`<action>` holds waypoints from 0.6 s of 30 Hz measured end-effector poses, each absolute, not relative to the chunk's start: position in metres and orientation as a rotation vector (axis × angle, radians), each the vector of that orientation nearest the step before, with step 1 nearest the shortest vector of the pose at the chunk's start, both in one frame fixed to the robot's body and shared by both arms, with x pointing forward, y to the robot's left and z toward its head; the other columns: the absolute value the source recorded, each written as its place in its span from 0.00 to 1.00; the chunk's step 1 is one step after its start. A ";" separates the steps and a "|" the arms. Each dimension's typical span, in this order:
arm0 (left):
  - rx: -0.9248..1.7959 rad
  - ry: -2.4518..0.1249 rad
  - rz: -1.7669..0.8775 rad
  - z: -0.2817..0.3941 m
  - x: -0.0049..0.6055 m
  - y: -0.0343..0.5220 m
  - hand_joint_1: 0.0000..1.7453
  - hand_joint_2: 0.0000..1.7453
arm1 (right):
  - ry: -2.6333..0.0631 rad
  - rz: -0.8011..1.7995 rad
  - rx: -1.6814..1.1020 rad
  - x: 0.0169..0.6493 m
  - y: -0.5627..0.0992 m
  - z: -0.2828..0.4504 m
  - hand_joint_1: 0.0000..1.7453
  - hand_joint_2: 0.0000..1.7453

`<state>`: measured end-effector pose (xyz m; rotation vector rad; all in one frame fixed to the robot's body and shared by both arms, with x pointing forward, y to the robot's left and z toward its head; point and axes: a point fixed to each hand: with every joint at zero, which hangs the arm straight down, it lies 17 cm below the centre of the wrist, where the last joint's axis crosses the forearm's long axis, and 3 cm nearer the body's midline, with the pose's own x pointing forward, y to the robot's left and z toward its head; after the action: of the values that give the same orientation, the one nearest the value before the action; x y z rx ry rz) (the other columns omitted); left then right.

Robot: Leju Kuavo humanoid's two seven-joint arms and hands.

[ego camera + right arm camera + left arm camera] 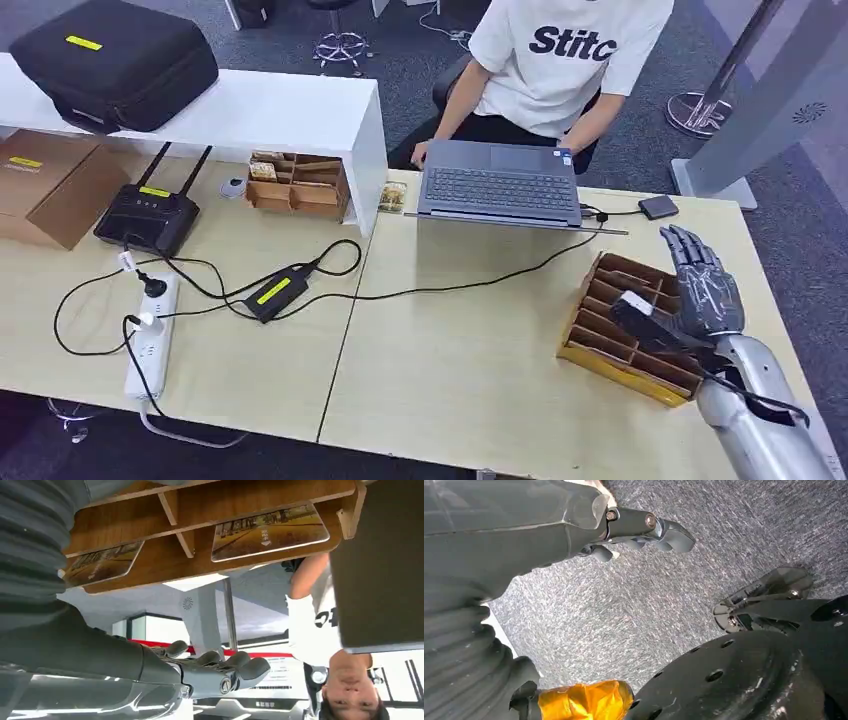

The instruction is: Pass the card to the sensor for recognition and then transmit it.

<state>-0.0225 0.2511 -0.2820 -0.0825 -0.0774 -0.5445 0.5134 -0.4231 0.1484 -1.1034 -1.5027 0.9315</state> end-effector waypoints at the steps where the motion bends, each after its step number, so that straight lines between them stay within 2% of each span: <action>1: -0.082 -0.077 -0.545 -0.282 -0.023 0.251 0.00 1.00 | -1.501 0.928 -1.104 0.513 -0.424 0.148 0.00 1.00; 18: -0.083 -0.072 -0.554 -0.282 -0.024 0.252 0.00 1.00 | -1.475 0.842 -1.126 0.504 -0.461 0.148 0.00 1.00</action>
<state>-0.0244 0.2517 -0.2820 -0.0832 -0.0723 -0.5537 0.5043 -0.4607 0.1475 -1.1261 -1.4745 0.8419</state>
